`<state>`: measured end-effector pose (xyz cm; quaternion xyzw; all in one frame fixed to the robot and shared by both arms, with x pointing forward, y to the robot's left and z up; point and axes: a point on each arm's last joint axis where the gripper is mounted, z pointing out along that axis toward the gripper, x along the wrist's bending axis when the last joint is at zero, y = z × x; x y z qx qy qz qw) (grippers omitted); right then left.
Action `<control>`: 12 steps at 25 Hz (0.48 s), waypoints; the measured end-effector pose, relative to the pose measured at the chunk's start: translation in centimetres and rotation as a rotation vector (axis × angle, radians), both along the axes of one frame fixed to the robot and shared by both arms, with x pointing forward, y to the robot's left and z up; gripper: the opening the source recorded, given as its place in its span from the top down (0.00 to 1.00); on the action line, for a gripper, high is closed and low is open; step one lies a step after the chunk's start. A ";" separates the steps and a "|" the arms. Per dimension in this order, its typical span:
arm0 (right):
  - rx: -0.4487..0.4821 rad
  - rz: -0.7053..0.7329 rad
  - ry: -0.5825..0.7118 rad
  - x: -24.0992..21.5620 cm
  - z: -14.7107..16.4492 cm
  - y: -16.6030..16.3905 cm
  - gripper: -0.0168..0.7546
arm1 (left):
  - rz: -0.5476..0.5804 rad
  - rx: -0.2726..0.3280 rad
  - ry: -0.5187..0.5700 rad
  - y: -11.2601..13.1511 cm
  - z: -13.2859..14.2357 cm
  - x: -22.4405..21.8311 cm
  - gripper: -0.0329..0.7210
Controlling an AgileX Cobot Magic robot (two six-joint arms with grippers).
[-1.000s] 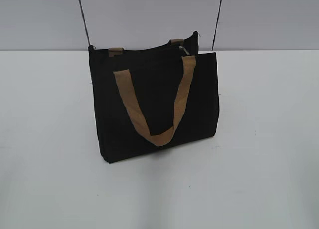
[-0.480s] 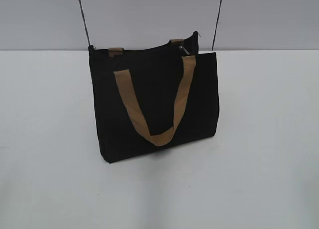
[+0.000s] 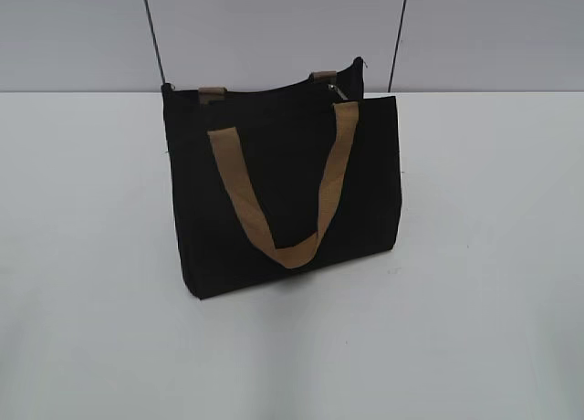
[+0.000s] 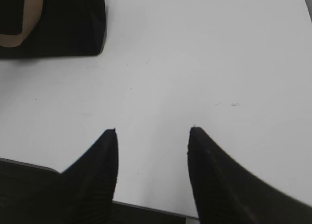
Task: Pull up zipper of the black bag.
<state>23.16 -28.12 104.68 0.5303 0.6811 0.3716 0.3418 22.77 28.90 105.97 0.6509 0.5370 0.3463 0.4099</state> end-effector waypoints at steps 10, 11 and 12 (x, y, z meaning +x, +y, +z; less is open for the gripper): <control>0.020 -0.034 0.002 0.0 0.0 -0.4 0.50 | 0.001 0.000 -0.006 0.0 0.0 0.0 0.32; 0.021 -0.041 0.003 0.0 0.0 -0.4 0.50 | 0.001 0.000 -0.006 0.0 0.0 0.0 0.32; 0.023 -0.044 0.004 0.0 0.0 -0.4 0.50 | 0.001 0.000 -0.006 0.0 0.0 0.0 0.32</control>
